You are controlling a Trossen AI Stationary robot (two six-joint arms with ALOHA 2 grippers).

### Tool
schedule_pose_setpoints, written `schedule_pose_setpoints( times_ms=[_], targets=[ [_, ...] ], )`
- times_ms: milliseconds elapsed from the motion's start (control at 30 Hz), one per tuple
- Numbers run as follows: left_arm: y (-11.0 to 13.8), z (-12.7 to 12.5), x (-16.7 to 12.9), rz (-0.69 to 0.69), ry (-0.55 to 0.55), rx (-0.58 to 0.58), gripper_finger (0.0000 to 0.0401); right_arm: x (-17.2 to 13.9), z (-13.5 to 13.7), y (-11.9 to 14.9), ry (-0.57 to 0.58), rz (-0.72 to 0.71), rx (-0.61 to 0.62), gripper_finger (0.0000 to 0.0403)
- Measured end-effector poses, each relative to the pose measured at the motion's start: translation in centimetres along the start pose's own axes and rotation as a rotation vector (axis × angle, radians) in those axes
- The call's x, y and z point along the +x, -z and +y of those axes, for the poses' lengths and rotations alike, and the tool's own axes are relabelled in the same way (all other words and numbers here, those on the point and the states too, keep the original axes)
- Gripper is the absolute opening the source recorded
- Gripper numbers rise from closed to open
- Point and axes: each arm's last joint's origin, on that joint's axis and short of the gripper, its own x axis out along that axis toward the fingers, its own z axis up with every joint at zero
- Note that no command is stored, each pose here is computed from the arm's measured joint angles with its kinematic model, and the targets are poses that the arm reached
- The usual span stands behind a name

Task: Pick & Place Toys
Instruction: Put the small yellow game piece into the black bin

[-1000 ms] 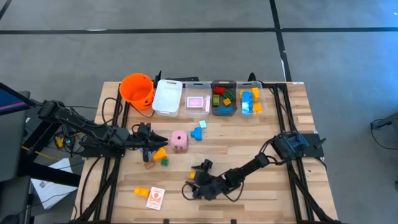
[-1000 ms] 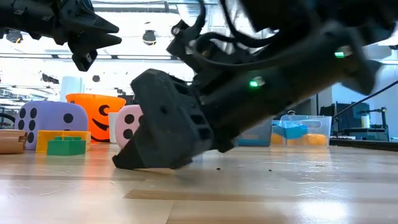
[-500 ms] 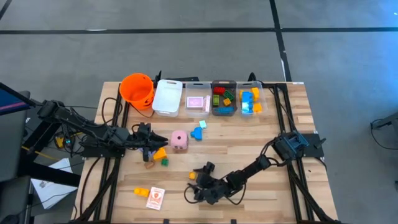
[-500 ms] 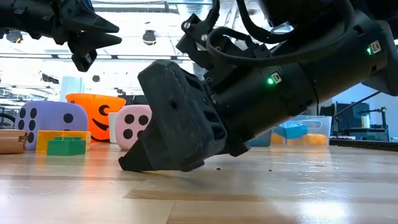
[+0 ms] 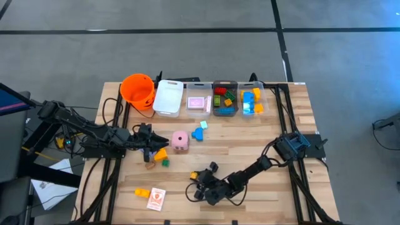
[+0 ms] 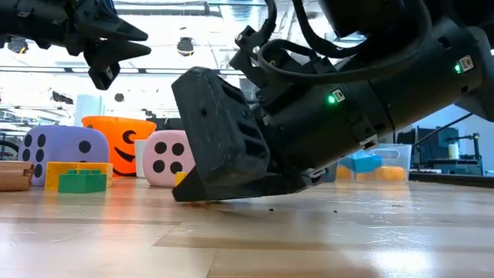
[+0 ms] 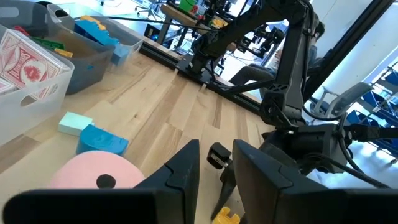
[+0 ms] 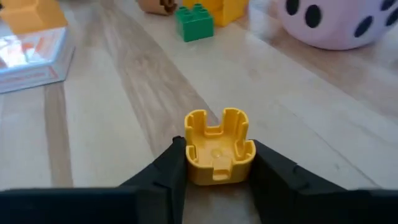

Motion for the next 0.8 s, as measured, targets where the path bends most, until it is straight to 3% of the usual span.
schedule_pose_setpoints(
  times_ms=[133,367,600,800],
  targets=[
    [0.2,0.0,0.1,0.011,-0.007,0.006,0.009,-0.9,0.2,-1.3,0.06,-0.082,0.019,0.0131],
    [1.0,0.1,0.9,0.051,-0.036,0.021,0.009,-4.6,-1.4,-7.9,0.266,-0.184,-0.068,0.0131],
    [0.6,0.0,1.5,-0.009,-0.025,0.044,0.009,-7.5,-7.4,-15.7,0.448,-0.129,-0.155,0.0131],
    [-0.3,0.1,1.7,-0.085,-0.025,0.099,0.009,-7.3,-14.2,-19.7,0.619,-0.02,-0.148,0.0131]
  ],
)
